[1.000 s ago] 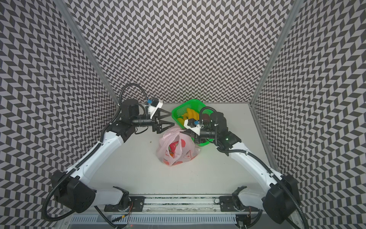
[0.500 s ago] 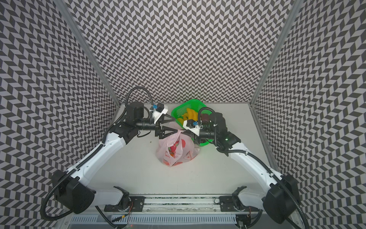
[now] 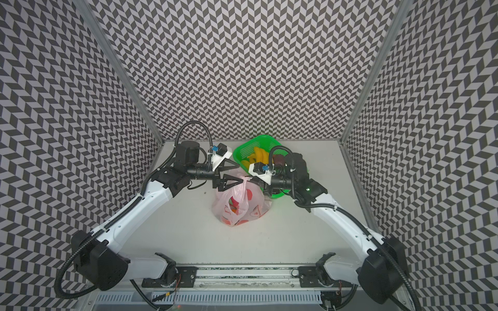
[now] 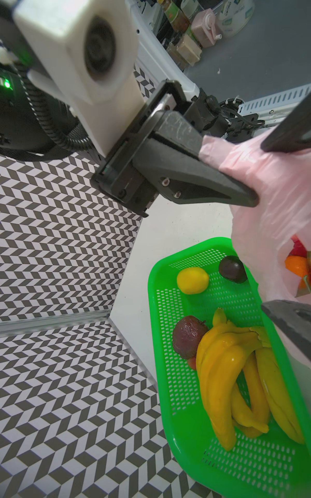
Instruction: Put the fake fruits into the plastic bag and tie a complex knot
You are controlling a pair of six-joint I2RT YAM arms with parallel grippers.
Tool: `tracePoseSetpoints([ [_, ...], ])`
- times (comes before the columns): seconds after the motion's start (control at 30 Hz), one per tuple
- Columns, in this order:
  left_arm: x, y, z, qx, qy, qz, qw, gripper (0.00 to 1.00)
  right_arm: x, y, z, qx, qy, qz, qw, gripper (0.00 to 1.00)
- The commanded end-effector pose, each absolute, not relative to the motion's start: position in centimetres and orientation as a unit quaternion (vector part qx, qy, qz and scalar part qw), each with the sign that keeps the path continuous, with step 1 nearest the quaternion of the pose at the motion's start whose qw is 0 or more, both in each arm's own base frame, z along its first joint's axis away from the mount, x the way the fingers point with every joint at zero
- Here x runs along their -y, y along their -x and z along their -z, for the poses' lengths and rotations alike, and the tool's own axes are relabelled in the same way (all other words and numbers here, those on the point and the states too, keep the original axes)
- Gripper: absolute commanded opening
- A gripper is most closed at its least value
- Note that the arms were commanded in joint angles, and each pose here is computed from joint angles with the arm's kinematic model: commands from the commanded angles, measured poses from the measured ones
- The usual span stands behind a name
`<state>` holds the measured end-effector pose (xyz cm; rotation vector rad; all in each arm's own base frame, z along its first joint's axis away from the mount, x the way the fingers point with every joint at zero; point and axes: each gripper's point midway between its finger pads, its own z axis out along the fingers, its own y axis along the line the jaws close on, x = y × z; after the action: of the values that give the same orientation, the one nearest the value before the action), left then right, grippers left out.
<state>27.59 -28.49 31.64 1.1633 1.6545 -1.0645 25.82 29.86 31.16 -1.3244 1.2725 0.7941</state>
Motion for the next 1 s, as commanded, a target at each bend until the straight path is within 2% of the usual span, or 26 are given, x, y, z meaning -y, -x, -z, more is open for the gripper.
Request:
tracePoseSetpoints([
  [0.0, 28.2, -26.8, -30.7, -0.665, -0.468, 0.416, 0.407, 0.85, -29.8, -25.4, -33.3, -0.503, 0.561, -0.324, 0.572, 0.00],
  [0.23, 28.5, -25.9, -29.2, -0.670, -0.474, 0.423, 0.384, 0.82, -29.8, -25.9, -32.9, -0.513, 0.555, -0.317, 0.573, 0.00],
  [0.4, 28.4, -25.7, -29.3, -0.671, -0.474, 0.422, 0.384, 0.70, -29.4, -26.6, -32.9, -0.528, 0.546, -0.297, 0.579, 0.00],
  [0.6, 28.1, -25.2, -29.3, -0.673, -0.477, 0.415, 0.383, 0.49, -29.0, -27.0, -33.4, -0.543, 0.529, -0.290, 0.584, 0.00],
  [0.83, 27.8, -24.9, -29.0, -0.674, -0.486, 0.407, 0.379, 0.16, -29.2, -26.5, -33.7, -0.539, 0.529, -0.309, 0.578, 0.00],
  [0.97, 27.7, -25.2, -29.2, -0.676, -0.484, 0.399, 0.386, 0.05, -29.2, -26.4, -33.5, -0.545, 0.529, -0.313, 0.571, 0.00],
])
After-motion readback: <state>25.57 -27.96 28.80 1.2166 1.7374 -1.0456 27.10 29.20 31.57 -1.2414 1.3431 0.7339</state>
